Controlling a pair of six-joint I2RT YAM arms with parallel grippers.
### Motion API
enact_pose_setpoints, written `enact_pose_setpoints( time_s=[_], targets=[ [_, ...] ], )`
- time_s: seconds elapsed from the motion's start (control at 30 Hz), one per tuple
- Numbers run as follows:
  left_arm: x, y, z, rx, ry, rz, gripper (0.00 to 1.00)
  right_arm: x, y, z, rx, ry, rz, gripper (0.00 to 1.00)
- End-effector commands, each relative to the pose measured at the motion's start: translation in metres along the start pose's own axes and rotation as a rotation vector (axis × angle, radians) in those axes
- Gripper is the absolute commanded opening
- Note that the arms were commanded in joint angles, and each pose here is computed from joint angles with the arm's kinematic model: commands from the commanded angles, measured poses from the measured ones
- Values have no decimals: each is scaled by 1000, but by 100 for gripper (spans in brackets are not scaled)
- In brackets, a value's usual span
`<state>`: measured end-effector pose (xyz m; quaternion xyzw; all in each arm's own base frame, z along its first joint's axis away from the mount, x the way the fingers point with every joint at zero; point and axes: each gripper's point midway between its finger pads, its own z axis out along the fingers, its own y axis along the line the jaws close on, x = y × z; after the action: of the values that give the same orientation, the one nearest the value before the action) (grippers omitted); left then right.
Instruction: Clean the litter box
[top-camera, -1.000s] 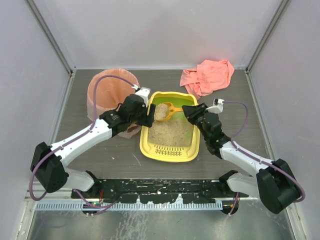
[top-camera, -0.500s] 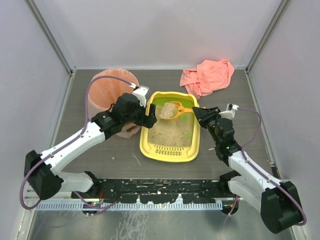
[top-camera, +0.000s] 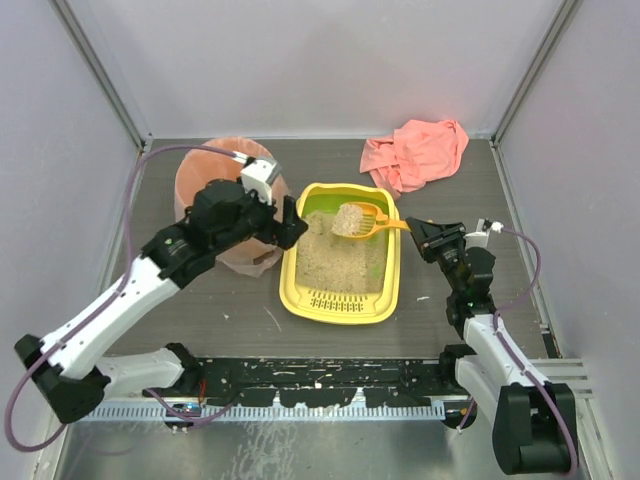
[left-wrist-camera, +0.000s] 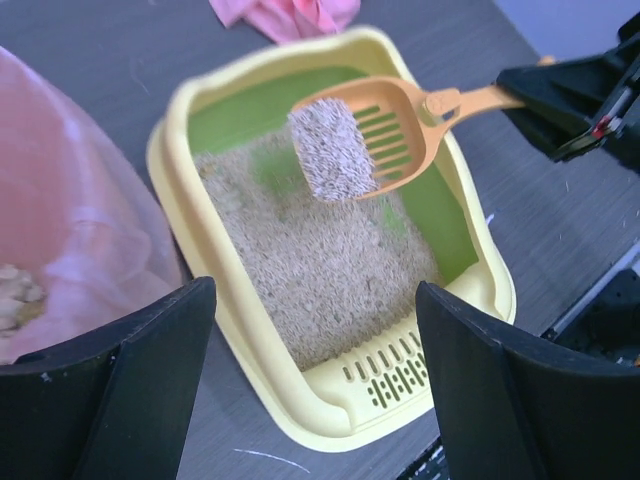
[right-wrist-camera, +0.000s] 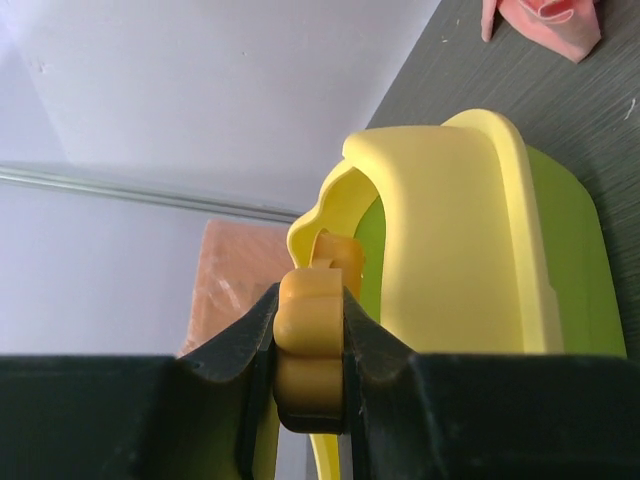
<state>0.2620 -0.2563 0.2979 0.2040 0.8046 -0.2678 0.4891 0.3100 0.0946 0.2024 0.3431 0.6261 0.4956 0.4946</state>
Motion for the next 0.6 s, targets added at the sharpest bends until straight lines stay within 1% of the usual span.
enact_pose_setpoints(
  time_s=[0.0,0.07,0.2,0.3,0.33,0.37,0.43,0.47,0.5,0.53,0.57],
  targets=[
    [-46,20,-58,-121,-171,52,83,1,41,-6,-182,64,68,1],
    [-45,35,-74,-195,-196,69,85,8,45,-8,-216,108,75,1],
    [-35,59,-100,-313,-236,91,87,-1,31,-9,-172,72,104,1],
    [-28,75,-112,-391,-262,86,87,13,47,-5,-222,146,68,1],
    [-24,82,-114,-423,-268,84,87,12,48,-5,-231,151,69,1],
    [-24,87,-118,-452,-279,82,90,6,42,-6,-214,130,83,1],
    [-24,94,-125,-499,-289,80,91,-4,27,-5,-158,82,115,1],
    [-23,97,-127,-514,-290,81,91,1,29,-3,-166,102,103,1],
    [-23,99,-129,-527,-295,82,90,14,38,-2,-196,153,85,1],
    [-22,102,-130,-540,-300,83,91,17,46,-2,-227,172,72,1],
    [-22,104,-131,-551,-305,84,91,16,42,-3,-225,166,83,1]
  ],
)
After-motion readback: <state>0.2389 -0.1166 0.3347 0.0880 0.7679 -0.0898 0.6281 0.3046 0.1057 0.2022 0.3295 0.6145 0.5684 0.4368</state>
